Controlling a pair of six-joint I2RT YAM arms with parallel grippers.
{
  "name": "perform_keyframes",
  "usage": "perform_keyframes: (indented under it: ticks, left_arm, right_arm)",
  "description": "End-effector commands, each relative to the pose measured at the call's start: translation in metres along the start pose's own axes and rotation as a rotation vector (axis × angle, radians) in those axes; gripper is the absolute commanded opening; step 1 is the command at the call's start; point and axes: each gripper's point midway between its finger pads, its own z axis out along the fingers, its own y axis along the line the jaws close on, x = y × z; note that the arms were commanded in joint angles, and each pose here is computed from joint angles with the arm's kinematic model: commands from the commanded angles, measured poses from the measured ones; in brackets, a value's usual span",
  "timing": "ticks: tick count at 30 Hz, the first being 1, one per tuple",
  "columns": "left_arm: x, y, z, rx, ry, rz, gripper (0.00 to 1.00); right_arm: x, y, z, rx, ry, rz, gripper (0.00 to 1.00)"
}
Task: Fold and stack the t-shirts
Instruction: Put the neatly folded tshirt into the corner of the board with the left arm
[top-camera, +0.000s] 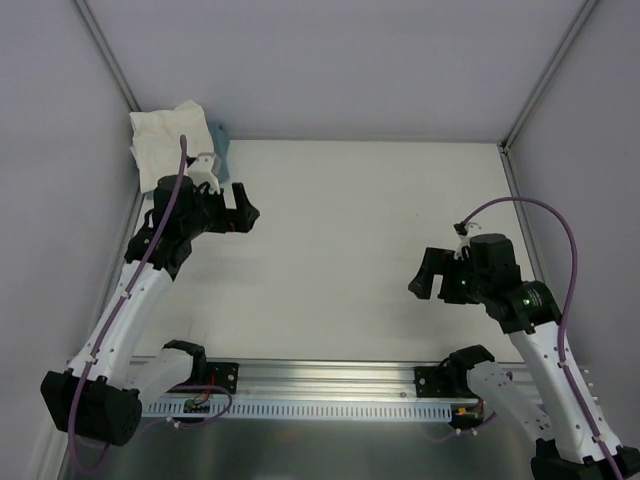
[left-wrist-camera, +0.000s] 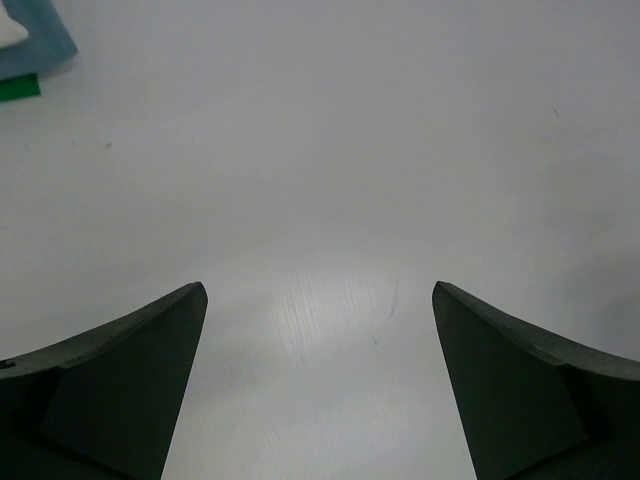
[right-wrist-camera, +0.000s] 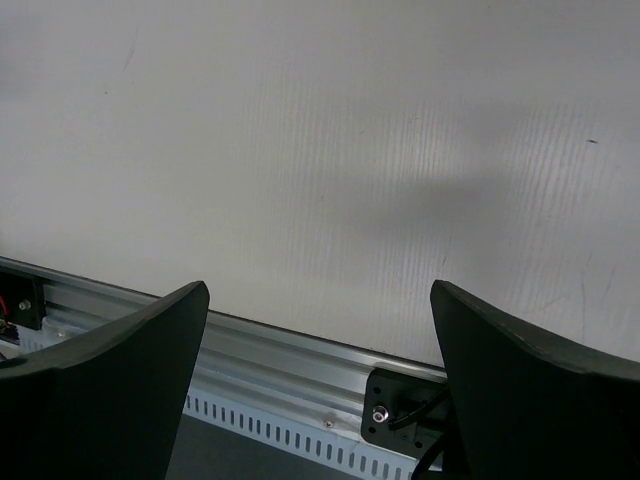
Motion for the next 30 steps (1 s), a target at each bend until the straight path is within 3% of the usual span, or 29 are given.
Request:
perform_keyframes:
  ticks: [1, 8, 30]
  left_arm:
    - [0.024, -0.013, -0.009, 0.083, -0.016, -0.021, 0.99]
    - [0.08, -0.01, -0.021, 0.103, 0.03, -0.012, 0.99]
    - [0.075, -0.009, -0.025, 0.096, 0.005, 0.018, 0.99]
  right_arm:
    - [-0.007, -0.014, -0.021, 0.084, -0.063, -0.032, 0.99]
    - [-0.011, -0.02, -0.032, 0.088, -0.173, -0.033, 1.0]
    - [-0.012, -0.027, -0.038, 0.124, -0.206, -0.032, 1.0]
